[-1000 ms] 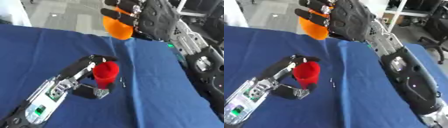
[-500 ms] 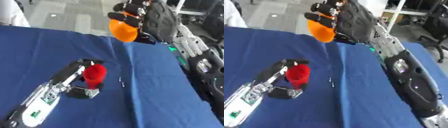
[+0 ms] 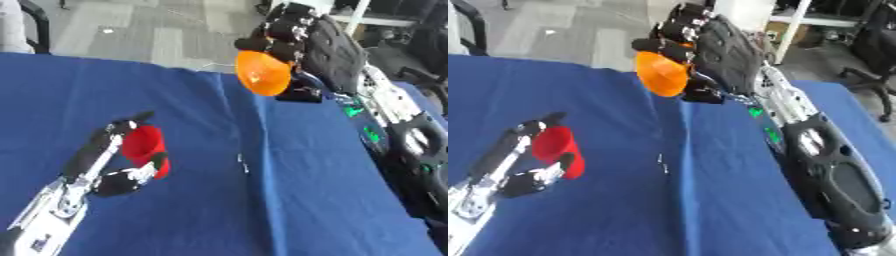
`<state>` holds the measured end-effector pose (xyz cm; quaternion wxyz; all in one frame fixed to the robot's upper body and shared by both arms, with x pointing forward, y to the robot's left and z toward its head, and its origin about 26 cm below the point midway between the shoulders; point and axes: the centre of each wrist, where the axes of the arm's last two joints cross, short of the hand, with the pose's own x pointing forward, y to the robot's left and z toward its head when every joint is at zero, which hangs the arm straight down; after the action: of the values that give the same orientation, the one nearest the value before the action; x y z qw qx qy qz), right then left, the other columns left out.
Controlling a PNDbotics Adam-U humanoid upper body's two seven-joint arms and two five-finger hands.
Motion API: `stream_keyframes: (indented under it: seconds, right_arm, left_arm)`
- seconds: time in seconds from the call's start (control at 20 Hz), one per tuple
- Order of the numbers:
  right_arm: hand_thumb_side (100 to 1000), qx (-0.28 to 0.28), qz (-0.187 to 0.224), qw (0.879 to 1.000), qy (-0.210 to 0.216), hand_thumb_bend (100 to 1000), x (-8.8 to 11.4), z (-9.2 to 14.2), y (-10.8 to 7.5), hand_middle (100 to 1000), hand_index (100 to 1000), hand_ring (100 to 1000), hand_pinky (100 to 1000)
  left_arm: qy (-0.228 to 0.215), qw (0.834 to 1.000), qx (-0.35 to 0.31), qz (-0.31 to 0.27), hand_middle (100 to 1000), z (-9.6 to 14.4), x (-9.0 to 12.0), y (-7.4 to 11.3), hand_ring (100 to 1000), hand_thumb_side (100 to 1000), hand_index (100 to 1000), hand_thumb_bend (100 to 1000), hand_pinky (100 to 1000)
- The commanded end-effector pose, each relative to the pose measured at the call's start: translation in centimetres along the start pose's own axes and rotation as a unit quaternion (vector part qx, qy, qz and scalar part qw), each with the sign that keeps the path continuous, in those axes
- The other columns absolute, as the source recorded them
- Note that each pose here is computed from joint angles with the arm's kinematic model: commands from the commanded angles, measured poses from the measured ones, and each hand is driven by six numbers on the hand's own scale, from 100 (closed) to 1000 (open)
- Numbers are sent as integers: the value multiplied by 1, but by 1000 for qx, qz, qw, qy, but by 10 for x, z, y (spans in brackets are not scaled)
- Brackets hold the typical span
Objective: Pour the contents of one cup into another cup.
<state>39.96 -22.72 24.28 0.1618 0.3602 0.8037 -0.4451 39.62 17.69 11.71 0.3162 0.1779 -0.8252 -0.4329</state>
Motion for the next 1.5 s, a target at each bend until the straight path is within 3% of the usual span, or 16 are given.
stream_keyframes:
  seconds: [0.05,0.45,0.75,0.9,0.95,1.05,1.2,1.25,1.5]
  right_arm:
    - [100,-80,-55,994,-45,100,-7,11,-3,506,730,357,537]
    - [100,-49,-101,992,51,100,6,57,11,432,700,298,462]
    - [100,-4,-167,975,146,100,31,107,39,359,658,274,376]
    - [177,21,-203,964,174,100,41,126,51,380,675,374,408]
    - [243,29,-214,959,181,102,45,132,55,423,697,454,444]
    - [408,41,-234,952,194,266,49,140,61,529,760,580,543]
    - [554,58,-253,943,210,446,55,147,67,627,837,683,642]
    - [656,65,-257,940,215,590,56,149,68,706,891,749,711]
    - [719,85,-272,927,244,639,59,158,68,766,931,805,768]
  left_arm:
    - [-11,1000,29,-4,722,-1,5,15,580,971,972,439,507]
    - [-5,998,59,8,732,2,9,38,576,1000,977,340,497]
    - [-6,995,95,24,719,4,20,70,562,1000,976,283,474]
    - [-6,993,110,43,715,5,25,77,558,1000,975,283,468]
    - [-8,992,113,52,714,6,28,78,557,1000,976,278,466]
    - [-13,991,115,69,708,7,34,77,554,1000,977,262,462]
    - [-14,988,116,98,700,11,42,74,550,1000,976,233,458]
    - [-13,987,116,108,695,12,44,73,548,1000,975,217,455]
    - [-11,982,125,143,691,20,53,72,547,1000,973,212,453]
